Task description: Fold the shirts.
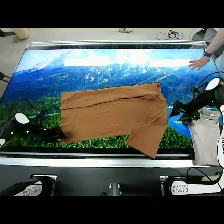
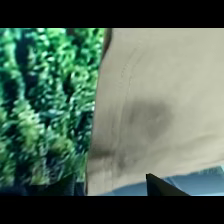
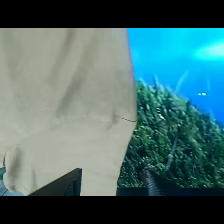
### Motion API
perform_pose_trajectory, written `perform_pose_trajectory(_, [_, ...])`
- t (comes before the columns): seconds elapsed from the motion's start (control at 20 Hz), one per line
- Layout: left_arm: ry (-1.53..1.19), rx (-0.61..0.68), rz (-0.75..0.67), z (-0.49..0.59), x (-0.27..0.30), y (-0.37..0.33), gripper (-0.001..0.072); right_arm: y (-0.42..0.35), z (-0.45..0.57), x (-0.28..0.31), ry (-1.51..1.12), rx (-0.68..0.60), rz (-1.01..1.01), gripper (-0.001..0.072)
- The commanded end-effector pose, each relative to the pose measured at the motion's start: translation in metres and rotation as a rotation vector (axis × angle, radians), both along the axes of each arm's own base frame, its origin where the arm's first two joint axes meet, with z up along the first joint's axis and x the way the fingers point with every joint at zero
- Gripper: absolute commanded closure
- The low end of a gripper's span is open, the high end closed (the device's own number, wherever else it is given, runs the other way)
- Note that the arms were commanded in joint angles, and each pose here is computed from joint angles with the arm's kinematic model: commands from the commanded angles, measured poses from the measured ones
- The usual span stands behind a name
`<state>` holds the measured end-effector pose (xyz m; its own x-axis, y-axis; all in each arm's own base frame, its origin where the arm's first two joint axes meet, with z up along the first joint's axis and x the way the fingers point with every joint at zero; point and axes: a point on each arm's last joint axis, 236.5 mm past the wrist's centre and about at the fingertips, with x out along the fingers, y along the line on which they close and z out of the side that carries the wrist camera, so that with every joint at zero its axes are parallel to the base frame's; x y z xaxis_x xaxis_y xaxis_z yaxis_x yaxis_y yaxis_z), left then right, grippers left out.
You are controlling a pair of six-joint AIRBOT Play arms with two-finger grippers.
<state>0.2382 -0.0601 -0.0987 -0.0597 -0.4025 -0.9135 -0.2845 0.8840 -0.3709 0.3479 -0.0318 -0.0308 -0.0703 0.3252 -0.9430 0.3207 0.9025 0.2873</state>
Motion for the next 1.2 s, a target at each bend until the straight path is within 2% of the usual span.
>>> perform_pose_trajectory(0.0, [-0.010, -0.009, 0.010, -0.013, 0.002, -0.010, 0.0183, -0.004, -0.004, 0.000, -0.003, -0.019, 0.005, 0.0300])
perform_pose_trajectory(0.1, [-0.017, -0.003, 0.013, -0.017, 0.006, -0.013, 0.0188, -0.009, -0.006, -0.001, -0.001, -0.041, 0.007, 0.0264])
perform_pose_trajectory(0.15, [-0.023, 0.003, 0.024, -0.019, 0.009, -0.013, 0.0298, -0.011, -0.011, -0.005, 0.010, -0.048, 0.010, 0.0183])
perform_pose_trajectory(0.2, [-0.031, 0.006, 0.030, -0.019, 0.011, -0.012, 0.0536, -0.009, -0.018, -0.010, 0.023, -0.044, 0.012, 0.0167])
perform_pose_trajectory(0.25, [-0.033, 0.006, 0.029, -0.019, 0.011, -0.012, 0.0645, -0.005, -0.028, -0.015, 0.035, -0.030, 0.010, 0.0170])
perform_pose_trajectory(0.3, [-0.038, 0.005, 0.017, -0.018, 0.012, -0.012, 0.0680, 0.003, -0.037, -0.017, 0.024, 0.001, 0.015, 0.0176])
perform_pose_trajectory(0.45, [-0.080, 0.007, 0.003, -0.009, 0.016, -0.012, 0.0680, 0.017, -0.065, -0.015, -0.024, 0.054, 0.009, 0.0181])
perform_pose_trajectory(0.5, [-0.098, 0.008, 0.004, -0.004, 0.017, -0.012, 0.0681, 0.016, -0.073, -0.012, -0.030, 0.047, -0.002, 0.0227])
perform_pose_trajectory(0.65, [-0.151, 0.012, 0.004, 0.009, 0.022, -0.012, 0.0681, 0.024, -0.088, 0.005, -0.063, 0.088, -0.053, 0.0284])
perform_pose_trajectory(0.7, [-0.163, 0.014, 0.004, 0.012, 0.024, -0.012, 0.0681, 0.029, -0.091, 0.009, -0.067, 0.114, -0.072, 0.0337])
perform_pose_trajectory(0.8, [-0.191, 0.015, 0.002, 0.020, 0.029, -0.011, 0.0681, 0.035, -0.092, 0.020, -0.091, 0.145, -0.109, 0.0689])
perform_pose_trajectory(0.95, [-0.424, 0.049, -0.038, 0.090, 0.079, -0.004, 0.0684, 0.038, -0.022, 0.056, -0.284, 0.171, 0.010, 0.0694])
perform_pose_trajectory(1.05, [-0.739, 0.152, -0.055, 0.205, 0.124, 0.013, 0.0683, 0.026, 0.089, 0.098, -0.584, 0.079, 0.052, 0.0694])
perform_pose_trajectory(1.15, [-1.122, 0.289, -0.042, 0.368, 0.134, 0.032, 0.0684, 0.017, 0.256, 0.113, -1.011, -0.069, 0.065, 0.0696])
